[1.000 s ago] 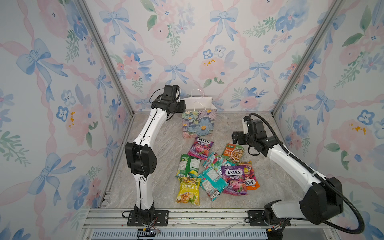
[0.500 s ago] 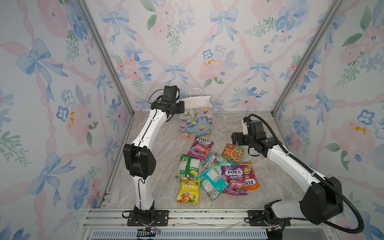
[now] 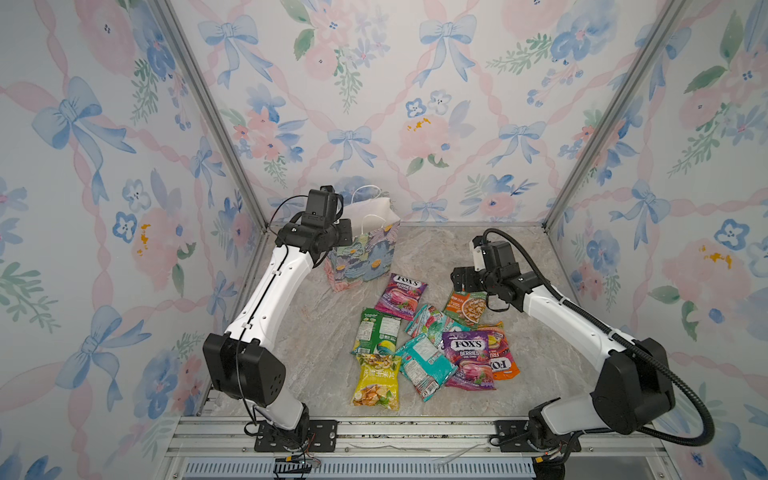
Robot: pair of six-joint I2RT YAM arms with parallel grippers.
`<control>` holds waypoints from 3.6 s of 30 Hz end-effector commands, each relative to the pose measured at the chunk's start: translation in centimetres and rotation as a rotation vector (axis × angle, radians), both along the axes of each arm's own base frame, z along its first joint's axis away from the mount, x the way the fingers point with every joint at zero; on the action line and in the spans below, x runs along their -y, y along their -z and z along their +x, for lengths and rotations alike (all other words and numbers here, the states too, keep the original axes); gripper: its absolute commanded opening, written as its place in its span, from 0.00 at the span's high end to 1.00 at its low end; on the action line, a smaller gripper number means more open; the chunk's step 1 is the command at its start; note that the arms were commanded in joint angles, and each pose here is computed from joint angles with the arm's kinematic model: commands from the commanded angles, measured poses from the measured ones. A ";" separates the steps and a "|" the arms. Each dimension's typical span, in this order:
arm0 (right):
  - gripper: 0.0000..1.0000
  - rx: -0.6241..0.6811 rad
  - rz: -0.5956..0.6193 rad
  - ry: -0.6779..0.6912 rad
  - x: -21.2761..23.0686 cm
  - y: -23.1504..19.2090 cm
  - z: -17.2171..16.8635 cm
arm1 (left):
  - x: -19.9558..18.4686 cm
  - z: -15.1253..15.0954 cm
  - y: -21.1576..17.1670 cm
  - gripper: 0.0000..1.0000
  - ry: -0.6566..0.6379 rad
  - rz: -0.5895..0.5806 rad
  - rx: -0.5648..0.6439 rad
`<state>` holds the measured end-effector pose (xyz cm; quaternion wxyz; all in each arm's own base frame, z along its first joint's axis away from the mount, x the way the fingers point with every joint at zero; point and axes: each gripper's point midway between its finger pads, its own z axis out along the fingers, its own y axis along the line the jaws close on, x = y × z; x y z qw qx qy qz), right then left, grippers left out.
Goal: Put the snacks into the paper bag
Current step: 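Grip the bag rim with the left gripper and pull it open toward the robot, then lower the right gripper onto the purple Fox's Berries packet and close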
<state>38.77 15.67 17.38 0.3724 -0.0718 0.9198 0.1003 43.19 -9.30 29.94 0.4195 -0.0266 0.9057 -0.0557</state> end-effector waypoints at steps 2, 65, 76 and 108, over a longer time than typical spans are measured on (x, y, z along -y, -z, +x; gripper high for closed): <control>0.04 0.026 0.053 -0.031 -2.2 -1.4 1.1 | -2.6 -3.4 0.9 1.00 -0.083 -0.029 -0.021; 0.03 0.048 0.172 -0.116 -6.7 -4.3 2.4 | -6.5 0.8 2.6 0.49 0.157 0.109 -0.111; 0.03 0.043 0.185 -0.116 -6.9 -4.2 2.5 | -6.2 -0.3 2.0 0.89 0.164 0.088 -0.101; 0.03 -0.102 0.319 -0.009 -7.5 -0.7 0.7 | -4.2 -0.1 2.3 0.87 0.178 -0.055 -0.120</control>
